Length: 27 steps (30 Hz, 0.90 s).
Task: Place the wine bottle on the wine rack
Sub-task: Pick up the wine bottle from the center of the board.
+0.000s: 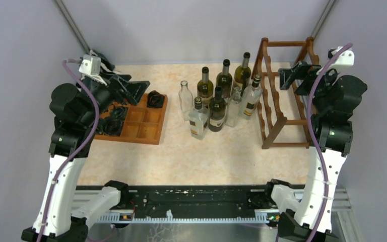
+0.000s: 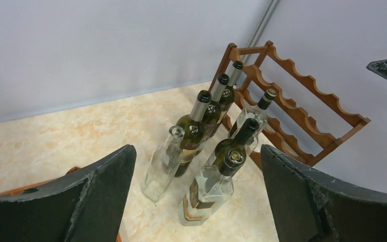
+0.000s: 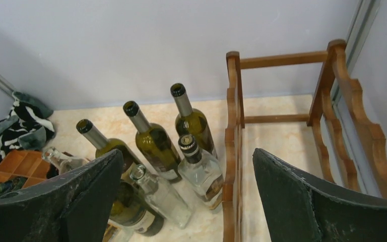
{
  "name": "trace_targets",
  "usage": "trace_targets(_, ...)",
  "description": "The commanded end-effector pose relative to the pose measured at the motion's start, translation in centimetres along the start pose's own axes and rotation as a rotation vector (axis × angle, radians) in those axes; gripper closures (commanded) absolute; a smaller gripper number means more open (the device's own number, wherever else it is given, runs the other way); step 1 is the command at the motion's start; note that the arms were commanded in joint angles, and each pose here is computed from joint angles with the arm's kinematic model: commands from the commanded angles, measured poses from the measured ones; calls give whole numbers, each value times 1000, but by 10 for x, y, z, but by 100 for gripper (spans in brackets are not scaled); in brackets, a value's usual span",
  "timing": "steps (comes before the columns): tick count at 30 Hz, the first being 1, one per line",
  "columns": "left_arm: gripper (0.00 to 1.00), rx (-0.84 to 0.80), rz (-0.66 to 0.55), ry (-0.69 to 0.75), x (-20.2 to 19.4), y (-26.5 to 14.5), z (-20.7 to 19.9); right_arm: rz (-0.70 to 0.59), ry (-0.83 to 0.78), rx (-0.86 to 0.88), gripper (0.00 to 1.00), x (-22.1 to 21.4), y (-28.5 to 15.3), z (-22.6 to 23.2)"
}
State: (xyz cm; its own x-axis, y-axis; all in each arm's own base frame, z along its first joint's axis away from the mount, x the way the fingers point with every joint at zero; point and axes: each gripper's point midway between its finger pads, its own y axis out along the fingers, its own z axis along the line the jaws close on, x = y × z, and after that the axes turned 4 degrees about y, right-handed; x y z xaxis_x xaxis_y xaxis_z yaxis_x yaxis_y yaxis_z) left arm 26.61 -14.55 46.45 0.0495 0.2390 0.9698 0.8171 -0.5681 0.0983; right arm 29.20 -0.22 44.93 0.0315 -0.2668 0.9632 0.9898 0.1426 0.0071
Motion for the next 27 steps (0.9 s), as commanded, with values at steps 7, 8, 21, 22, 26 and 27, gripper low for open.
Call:
trace_targets(7,1,28,-4,-73,-25,-34,7,34,-104,69,1,0,-12,30)
trace_targets(8,1,24,-3,-84,-28,-35,7,39,-122,97,1,-2,-13,34)
trace_targets(21,1,-135,-65,-347,-10,-30,-22,152,-375,312,1,-38,-42,62)
trace_targets(22,1,-129,-75,-373,-2,-28,-21,148,-375,324,1,-37,-42,64)
trace_targets(26,1,-114,-110,-511,37,-19,-25,146,-336,378,1,-34,-39,75)
trace_targets(27,1,-113,-127,-535,53,-19,-28,148,-322,390,2,-33,-37,77)
